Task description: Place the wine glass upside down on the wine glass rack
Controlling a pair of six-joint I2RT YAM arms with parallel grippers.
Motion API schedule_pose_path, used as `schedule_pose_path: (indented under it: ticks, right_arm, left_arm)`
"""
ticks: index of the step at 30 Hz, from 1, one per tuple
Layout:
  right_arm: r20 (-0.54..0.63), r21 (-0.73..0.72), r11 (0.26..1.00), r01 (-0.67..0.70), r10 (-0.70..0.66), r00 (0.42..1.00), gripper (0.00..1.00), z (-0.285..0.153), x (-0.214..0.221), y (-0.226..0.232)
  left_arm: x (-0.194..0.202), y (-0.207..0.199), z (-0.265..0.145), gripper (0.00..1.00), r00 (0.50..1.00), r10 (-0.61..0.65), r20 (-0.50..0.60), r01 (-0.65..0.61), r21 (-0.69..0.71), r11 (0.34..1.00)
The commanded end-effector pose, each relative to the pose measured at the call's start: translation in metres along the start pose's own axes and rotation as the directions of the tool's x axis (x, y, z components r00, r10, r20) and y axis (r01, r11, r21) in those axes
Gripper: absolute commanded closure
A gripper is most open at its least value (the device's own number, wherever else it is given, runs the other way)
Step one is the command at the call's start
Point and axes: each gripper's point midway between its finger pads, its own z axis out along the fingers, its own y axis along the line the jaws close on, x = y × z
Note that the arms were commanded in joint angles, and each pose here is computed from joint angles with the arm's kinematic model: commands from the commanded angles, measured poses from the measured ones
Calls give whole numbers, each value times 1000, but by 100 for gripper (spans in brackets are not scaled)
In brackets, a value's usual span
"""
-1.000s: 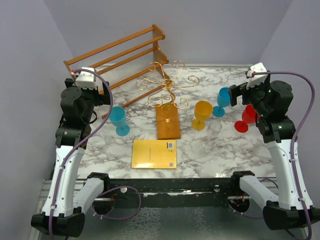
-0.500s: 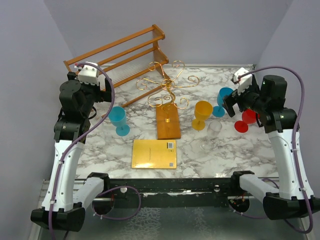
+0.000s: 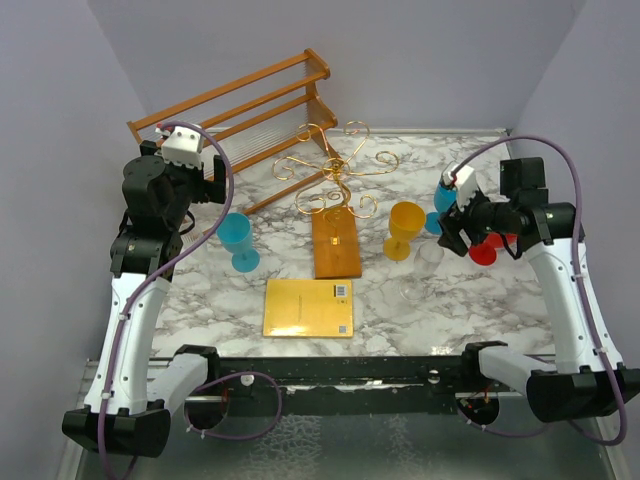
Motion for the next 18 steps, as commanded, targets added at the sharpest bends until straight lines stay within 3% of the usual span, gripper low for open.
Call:
schedule_pose_path:
  ticks: [1,18]
  right_arm:
    - [-18,-62,998,5,-6,1000,35,-2,-2,15]
    - [-150,-92,996,1,-15,989,79,36,18,25]
  left_arm:
    - [-19,0,-5,1,998,13,56,-14,16,1000]
    - [-20,3,-3,1,998,33,57,-34,1,999]
